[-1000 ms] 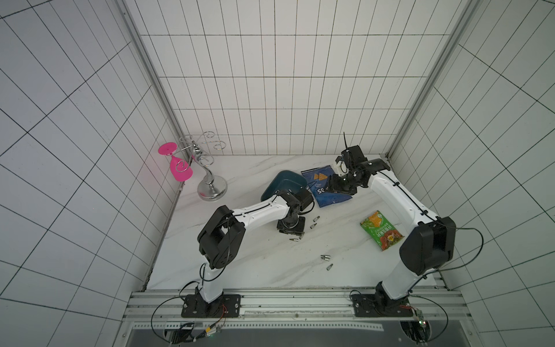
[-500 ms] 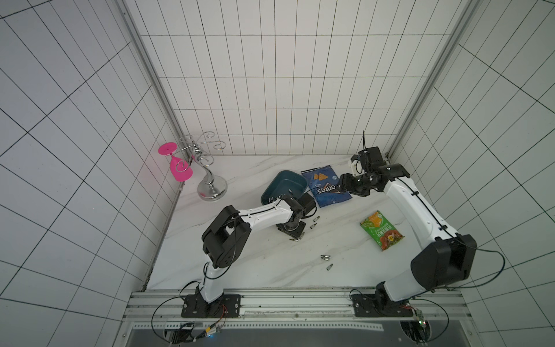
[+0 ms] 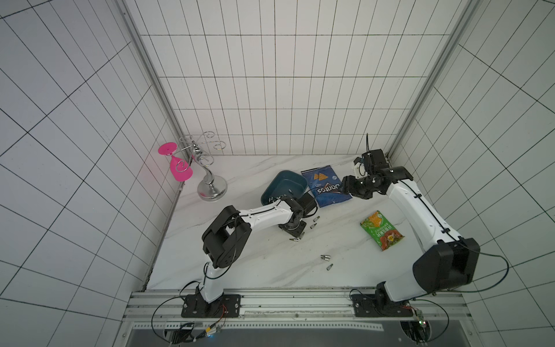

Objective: Put the bit on the desktop into the storage box
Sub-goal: Place the screwdriver bit in the storage box.

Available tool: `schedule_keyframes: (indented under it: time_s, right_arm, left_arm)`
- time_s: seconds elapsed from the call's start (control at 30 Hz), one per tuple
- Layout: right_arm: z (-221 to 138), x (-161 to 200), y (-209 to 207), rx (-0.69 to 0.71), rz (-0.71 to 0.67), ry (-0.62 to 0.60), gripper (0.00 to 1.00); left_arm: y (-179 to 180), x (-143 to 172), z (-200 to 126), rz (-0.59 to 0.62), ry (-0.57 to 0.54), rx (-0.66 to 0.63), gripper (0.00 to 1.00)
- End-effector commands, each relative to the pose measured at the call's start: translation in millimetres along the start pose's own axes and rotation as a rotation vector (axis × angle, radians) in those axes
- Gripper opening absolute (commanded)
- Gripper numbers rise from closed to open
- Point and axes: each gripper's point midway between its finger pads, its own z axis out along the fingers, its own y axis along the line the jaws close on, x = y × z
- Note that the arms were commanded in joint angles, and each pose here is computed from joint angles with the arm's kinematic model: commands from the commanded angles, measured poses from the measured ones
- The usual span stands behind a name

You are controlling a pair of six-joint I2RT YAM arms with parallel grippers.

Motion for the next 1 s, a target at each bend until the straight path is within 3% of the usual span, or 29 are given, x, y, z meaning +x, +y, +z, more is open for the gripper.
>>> schedule_keyframes:
  time_s: [0.0,0.43,0.97]
  right_arm:
    - [-5.9,1.8,-0.7,-0.014,0.001,-0.009,0.63]
    - [-5.8,6.5,-6.6,-0.013,0.013,-0.007,0.63]
    - [6.1,18.2,-10.4,-0.023,0.027,0.03,0.63]
  left_arm:
    - [-6.4,-5.3,6.0,0.014,-0.008,0.017,0.47]
    - [-9.9,0.0,19.5,0.021,0.034,0.025,0.39]
    - [-14.4,7.2,33.9,0.022,0.09,0.037,0.23]
